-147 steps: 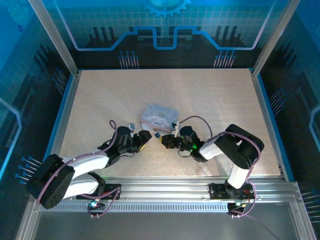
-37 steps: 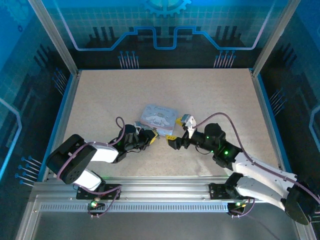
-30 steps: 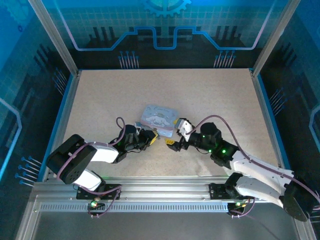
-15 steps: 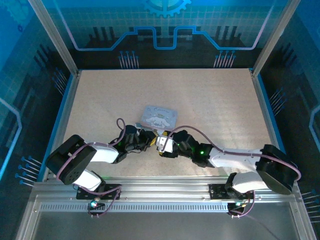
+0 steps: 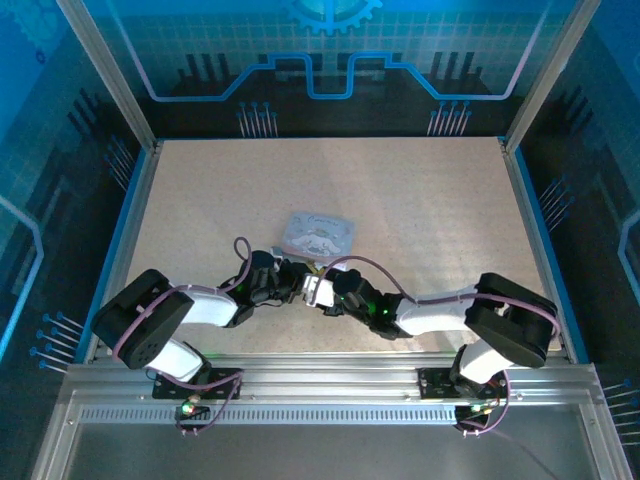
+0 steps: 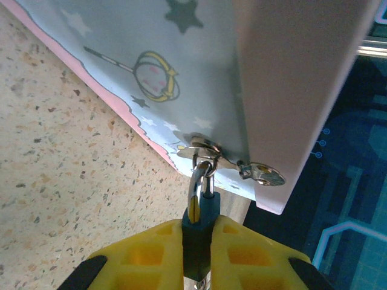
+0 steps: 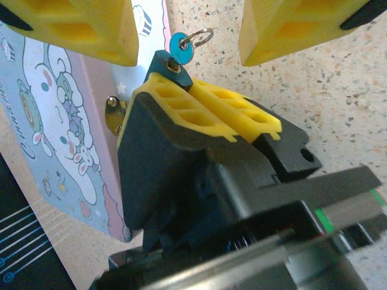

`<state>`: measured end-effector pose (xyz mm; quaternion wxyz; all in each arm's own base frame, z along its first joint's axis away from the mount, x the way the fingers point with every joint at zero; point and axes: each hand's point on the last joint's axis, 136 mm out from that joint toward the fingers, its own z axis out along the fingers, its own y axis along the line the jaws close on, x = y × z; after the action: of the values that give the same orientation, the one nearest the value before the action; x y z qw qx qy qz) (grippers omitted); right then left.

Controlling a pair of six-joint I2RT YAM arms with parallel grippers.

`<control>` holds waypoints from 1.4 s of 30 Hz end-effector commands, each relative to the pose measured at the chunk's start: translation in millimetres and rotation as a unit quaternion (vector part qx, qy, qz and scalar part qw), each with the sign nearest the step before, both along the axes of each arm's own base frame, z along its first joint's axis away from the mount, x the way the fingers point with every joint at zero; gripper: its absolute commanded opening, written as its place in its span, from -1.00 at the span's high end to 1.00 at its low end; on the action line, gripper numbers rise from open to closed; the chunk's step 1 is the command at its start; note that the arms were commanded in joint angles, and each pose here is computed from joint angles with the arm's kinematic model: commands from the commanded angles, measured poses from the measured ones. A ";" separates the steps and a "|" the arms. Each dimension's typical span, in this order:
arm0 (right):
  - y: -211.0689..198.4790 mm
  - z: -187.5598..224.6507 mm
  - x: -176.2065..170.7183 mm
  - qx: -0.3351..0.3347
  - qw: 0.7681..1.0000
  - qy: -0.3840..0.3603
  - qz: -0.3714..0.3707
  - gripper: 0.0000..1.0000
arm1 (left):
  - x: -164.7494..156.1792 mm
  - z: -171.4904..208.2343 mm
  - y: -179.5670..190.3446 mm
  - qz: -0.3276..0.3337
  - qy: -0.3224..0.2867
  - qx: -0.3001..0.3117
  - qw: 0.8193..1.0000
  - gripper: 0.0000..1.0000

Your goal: Unlock a padlock with a key

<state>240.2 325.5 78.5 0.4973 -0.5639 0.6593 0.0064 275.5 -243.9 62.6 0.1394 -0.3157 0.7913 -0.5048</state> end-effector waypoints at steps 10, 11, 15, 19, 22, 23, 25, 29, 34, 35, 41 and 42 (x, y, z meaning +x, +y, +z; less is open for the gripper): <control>0.2 -11.8 9.4 -0.009 0.999 -0.027 -0.031 0.23 | 5.8 15.2 -11.9 -0.010 -0.016 -0.023 1.000 0.71; -0.6 -13.5 10.1 -0.013 0.999 -0.029 -0.032 0.27 | 5.8 15.7 -12.1 -0.010 -0.016 -0.024 1.000 0.71; -2.9 -13.9 12.0 -0.015 0.999 -0.034 -0.039 0.30 | 5.6 15.2 -11.7 -0.010 -0.016 -0.023 1.000 0.71; -2.4 -13.4 12.4 -0.016 0.999 -0.033 -0.040 0.41 | 5.6 13.3 -11.1 -0.009 -0.014 -0.021 1.000 0.71; -3.2 -14.4 13.3 -0.018 0.998 -0.034 -0.042 0.44 | 5.7 13.3 -11.5 -0.009 -0.014 -0.022 1.000 0.71; -3.5 -14.7 13.2 -0.018 0.998 -0.034 -0.042 0.49 | 5.5 13.1 -11.8 -0.010 -0.013 -0.022 1.000 0.71; -3.6 -14.5 12.8 -0.017 0.998 -0.034 -0.043 0.55 | 5.5 12.6 -11.5 -0.009 -0.013 -0.022 1.000 0.71; -2.6 -12.8 12.3 -0.012 0.999 -0.033 -0.041 0.70 | 5.7 12.4 -11.8 -0.009 -0.013 -0.023 1.000 0.71; -3.3 -13.4 12.4 -0.014 0.998 -0.032 -0.042 0.84 | 5.7 12.1 -12.3 -0.010 -0.012 -0.024 1.000 0.71; -3.8 -13.8 12.5 -0.015 0.998 -0.032 -0.043 0.87 | 5.0 11.6 -12.2 -0.010 -0.012 -0.023 1.000 0.72; -6.4 -14.9 14.2 -0.016 0.998 -0.034 -0.052 0.93 | 5.4 12.2 -11.8 -0.010 -0.013 -0.023 1.000 0.71; -6.3 -14.1 14.3 -0.013 0.998 -0.033 -0.054 0.97 | 5.7 12.7 -12.0 -0.010 -0.014 -0.023 1.000 0.71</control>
<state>253.9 318.4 62.1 0.4993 -0.5490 0.6688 -0.0445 276.5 -245.9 60.3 0.1365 -0.3179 0.7914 -0.5040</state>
